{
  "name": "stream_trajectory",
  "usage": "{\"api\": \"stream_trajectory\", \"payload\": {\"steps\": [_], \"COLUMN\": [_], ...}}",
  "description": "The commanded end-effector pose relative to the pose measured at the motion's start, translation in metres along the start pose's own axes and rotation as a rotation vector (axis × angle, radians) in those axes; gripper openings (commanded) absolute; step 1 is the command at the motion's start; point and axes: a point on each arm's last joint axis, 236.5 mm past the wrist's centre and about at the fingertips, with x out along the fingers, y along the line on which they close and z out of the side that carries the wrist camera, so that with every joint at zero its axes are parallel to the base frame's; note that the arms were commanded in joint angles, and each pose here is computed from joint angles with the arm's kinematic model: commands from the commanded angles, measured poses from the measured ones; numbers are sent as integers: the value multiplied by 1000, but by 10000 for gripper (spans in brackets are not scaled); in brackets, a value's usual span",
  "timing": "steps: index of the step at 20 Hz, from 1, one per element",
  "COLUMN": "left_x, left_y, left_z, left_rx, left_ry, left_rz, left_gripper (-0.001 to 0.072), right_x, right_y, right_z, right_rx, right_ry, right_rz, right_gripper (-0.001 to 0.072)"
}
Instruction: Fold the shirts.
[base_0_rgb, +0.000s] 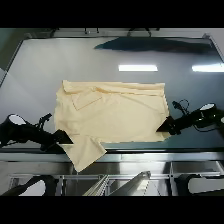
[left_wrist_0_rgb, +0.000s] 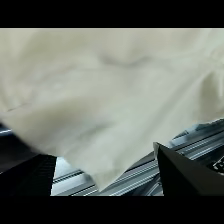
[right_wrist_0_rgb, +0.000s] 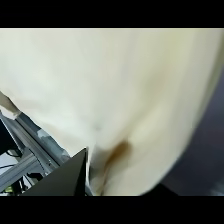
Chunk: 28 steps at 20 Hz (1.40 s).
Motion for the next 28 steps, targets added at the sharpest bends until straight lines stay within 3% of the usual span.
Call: {"api": "stream_trajectory", "payload": {"steps": [1, 2, 3, 4, 5, 6, 10, 18, 24, 28], "left_x": [27, 31, 33, 33, 29, 24, -19, -70, -120, -174], "left_y": [-10, -12, -15, -18, -18, -15, 21, 31, -89, -141], "left_z": [23, 22, 19, 18, 17, 15, -2, 9, 48, 107], "left_rx": [31, 49, 78, 87, 97, 105, 32, -63, 220, 342], "left_ry": [-57, -27, 7, 23, 30, 30, 11, -211, -394, -530], "left_rz": [-1, 3, 1, -2, 0, 12, 97, 39, -283, -293], "left_gripper": [472, 205, 4, 13, 13, 13, 13, 21, 20, 21], "right_x": [-2, -1, -3, -5, -10, -16, -50, -60, -105, -113], "right_y": [-15, -13, -11, -10, -9, -9, -17, -10, 94, 113], "right_z": [26, 22, 20, 17, 15, 12, 2, -7, 35, 94], "right_rx": [-1, -1, 0, 6, 14, 24, 112, 135, -14, -77], "right_ry": [-108, -94, -87, -82, -81, -84, -126, -114, -314, -482], "right_rz": [-66, -55, -47, -34, -17, -2, 60, 125, 578, 495], "right_gripper": [216, 215, 214, 204, 24, 11, 11, 11, 11, 11]}}
